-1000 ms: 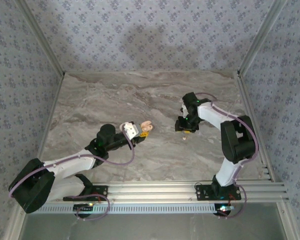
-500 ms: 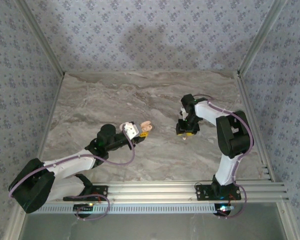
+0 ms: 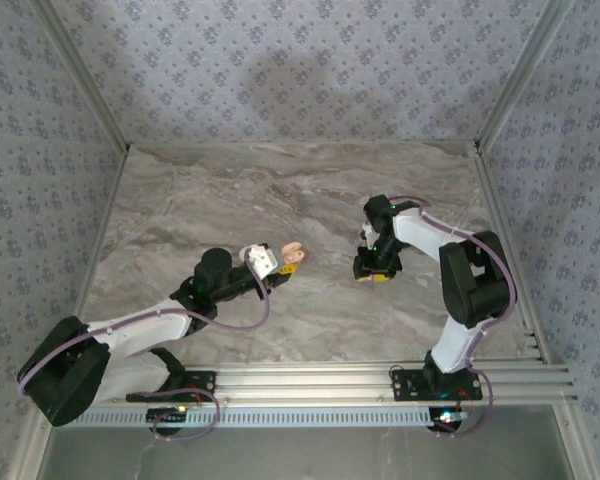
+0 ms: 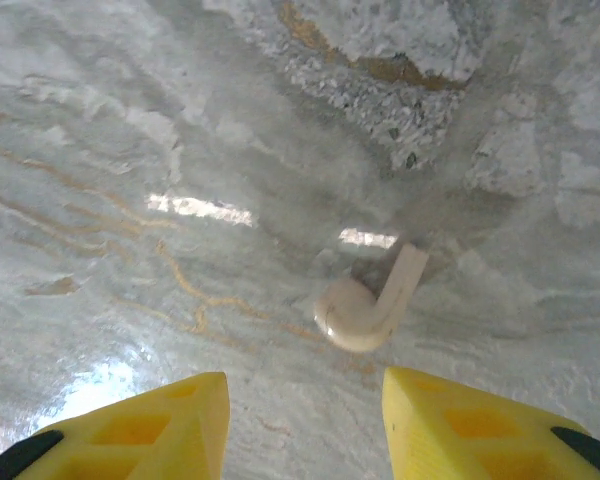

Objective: Insert the wireless bluetooth earbuds into the charging case

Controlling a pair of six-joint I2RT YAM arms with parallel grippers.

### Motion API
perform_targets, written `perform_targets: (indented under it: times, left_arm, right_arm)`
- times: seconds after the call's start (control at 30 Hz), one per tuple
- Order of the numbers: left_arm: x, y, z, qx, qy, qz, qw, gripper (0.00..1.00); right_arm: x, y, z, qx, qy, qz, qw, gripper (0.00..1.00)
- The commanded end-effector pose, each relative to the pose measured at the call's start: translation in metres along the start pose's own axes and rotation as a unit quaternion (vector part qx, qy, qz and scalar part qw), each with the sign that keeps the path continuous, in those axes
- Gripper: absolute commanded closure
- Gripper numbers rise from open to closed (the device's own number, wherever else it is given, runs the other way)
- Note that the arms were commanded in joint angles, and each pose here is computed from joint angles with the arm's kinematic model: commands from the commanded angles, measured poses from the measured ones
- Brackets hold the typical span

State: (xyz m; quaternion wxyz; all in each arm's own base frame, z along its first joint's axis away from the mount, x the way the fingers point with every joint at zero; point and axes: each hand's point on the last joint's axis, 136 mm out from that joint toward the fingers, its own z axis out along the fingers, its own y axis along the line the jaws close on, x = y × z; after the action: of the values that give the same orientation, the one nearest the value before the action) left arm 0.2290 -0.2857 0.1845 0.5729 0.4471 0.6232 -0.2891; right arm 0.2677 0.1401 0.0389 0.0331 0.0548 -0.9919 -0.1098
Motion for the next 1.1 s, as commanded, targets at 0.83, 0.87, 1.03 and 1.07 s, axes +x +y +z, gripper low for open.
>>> perform_targets:
  times: [0.83,0.87,1.03,1.07]
  left_arm:
    - [-0.014,0.005,-0.004,-0.009,-0.016,0.011,1.000,0.87]
    - [-0.015,0.005,-0.004,-0.010,-0.016,0.012,1.000,0.87]
    - [-0.013,0.005,-0.005,-0.011,-0.014,0.013,1.000,0.87]
    - [-0.013,0.005,-0.005,-0.010,-0.014,0.013,1.000,0.88]
  right_arm:
    - [-0.032,0.014,0.010,0.022,0.020,-0.033,0.999,0.64]
    - [-0.029,0.012,0.012,0.026,0.025,-0.032,0.999,0.63]
    - [-0.015,-0.001,0.017,0.050,0.052,-0.026,0.997,0.58]
    - [-0.013,-0.003,0.018,0.052,0.056,-0.025,0.997,0.57]
